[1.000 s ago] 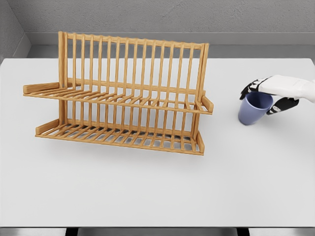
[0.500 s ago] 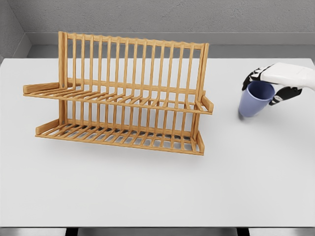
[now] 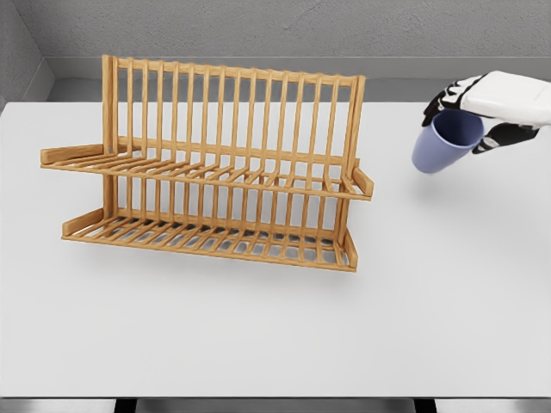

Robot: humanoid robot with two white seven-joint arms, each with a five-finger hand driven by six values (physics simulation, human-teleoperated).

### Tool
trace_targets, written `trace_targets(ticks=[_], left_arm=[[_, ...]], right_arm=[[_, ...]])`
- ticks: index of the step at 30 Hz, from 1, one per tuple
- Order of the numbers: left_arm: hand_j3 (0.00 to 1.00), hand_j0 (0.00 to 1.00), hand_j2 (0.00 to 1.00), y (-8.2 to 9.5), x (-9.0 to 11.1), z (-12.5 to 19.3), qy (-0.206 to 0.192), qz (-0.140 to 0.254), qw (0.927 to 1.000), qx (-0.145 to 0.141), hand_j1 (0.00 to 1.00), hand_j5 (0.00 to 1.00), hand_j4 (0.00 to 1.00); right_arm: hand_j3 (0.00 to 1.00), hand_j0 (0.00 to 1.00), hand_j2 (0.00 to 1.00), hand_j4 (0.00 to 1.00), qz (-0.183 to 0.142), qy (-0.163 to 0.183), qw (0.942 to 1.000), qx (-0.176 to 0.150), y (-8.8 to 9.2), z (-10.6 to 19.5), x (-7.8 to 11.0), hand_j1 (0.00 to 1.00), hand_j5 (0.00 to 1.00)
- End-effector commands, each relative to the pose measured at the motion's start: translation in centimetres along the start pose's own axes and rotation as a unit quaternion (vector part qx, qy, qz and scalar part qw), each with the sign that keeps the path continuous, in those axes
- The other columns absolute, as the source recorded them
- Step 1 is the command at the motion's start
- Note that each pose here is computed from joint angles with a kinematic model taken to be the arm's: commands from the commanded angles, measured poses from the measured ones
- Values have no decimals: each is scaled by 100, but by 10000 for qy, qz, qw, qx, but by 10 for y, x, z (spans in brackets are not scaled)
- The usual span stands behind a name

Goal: Right arm put cup on second shelf

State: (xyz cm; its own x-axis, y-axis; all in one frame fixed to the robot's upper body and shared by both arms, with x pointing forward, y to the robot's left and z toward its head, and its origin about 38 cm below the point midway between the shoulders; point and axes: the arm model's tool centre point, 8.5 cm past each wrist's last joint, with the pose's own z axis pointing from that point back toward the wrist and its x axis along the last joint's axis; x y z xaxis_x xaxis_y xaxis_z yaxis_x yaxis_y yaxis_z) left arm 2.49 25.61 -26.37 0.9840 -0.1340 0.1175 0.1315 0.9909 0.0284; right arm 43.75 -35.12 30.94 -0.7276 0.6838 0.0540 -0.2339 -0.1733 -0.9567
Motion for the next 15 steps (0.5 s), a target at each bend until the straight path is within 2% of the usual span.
trace_targets(ticks=[1,4,6,9,15], left_arm=[[100,100,100,0,0,0,0,-1,10000,-1,100,100,100],[100,100,100,0,0,0,-1,6,10000,0,100,100,100],[100,100,100,0,0,0,-1,6,10000,0,100,100,100],[100,100,100,0,0,0,0,-1,10000,-1,100,100,100],[100,100,100,0,0,0,-1,6,10000,0,100,100,100]], right_arm=[[65,65,65,65,188,-150,9996,-161,-15,1,13,65,65],[65,65,65,65,263,-177,9992,-228,-20,3,16,65,65],[65,65,65,65,400,-313,9984,-262,-26,1,27,65,65],[65,65,65,65,493,-351,9975,-369,-33,3,32,65,65],[65,65,65,65,643,-487,9958,-422,-40,2,44,65,65]])
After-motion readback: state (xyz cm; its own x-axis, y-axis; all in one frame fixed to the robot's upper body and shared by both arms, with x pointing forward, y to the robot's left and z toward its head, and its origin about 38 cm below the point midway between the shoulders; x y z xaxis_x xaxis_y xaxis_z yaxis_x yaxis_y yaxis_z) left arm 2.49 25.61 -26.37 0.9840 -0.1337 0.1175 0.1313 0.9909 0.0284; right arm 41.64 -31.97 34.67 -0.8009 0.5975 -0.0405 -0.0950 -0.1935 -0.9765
